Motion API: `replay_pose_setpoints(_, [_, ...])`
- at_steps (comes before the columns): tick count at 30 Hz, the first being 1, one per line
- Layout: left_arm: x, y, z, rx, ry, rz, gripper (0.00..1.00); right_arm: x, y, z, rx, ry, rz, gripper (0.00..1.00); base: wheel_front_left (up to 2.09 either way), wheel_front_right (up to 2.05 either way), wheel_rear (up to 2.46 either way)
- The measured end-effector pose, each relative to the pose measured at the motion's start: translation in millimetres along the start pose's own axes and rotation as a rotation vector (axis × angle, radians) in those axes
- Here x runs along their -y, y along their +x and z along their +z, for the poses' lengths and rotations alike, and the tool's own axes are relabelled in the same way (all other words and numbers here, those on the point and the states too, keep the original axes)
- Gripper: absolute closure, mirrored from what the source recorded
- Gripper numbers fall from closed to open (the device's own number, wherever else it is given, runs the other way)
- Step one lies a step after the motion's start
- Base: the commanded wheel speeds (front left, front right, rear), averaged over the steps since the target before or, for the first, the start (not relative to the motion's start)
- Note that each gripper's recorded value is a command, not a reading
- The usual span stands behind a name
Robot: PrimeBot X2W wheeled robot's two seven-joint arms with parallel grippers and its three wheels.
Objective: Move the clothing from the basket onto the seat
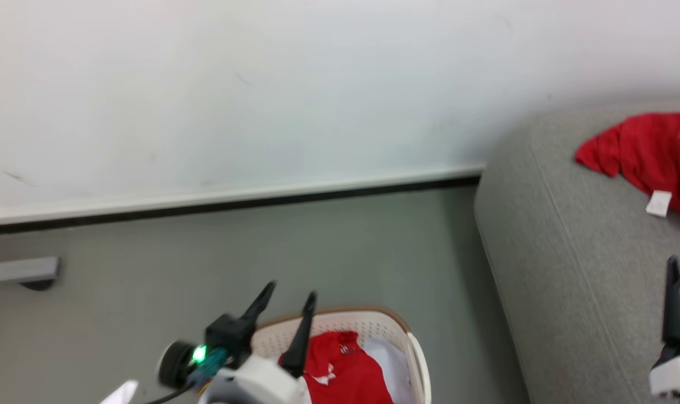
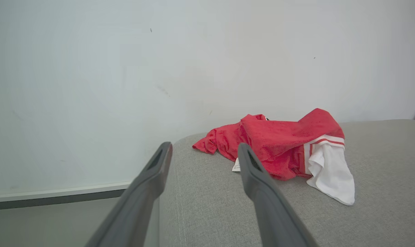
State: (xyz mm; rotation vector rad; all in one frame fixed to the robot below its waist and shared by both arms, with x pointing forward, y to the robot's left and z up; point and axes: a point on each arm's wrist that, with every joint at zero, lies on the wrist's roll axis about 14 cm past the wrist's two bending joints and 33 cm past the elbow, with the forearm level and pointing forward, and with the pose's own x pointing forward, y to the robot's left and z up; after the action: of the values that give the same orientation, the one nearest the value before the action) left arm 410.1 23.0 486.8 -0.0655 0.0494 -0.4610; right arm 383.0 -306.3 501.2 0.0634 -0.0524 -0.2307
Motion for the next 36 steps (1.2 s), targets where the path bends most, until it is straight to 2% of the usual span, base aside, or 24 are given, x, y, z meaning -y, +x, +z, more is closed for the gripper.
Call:
replay_pose_setpoints(8, [-54.3,-57.4,6.6,0.026,-0.001,0.233,0.0,-59.3,-31.0,-6.5,-0.012,0.005,0.181,0.0,0.0,0.0,0.0])
replay_pose_setpoints(14, [-73.7,-89.7,10.8,0.062,0.0,0.342,0.0,-98.8,-48.8,-17.2,-0.038,0.017,0.272,0.0,0.0,0.0,0.0])
replay_pose_setpoints(22, [-82.8,-116.0,0.5,0.055,-0.007,0.4,0.0,-121.8,-65.7,-20.5,-0.048,0.055,0.315,0.0,0.0,0.0,0.0])
replay_pose_setpoints(36, [-82.8,-128.0,-3.4,0.062,0.001,0.413,0.0,-127.2,-69.7,-25.2,-0.064,0.065,0.326,0.0,0.0,0.0,0.0])
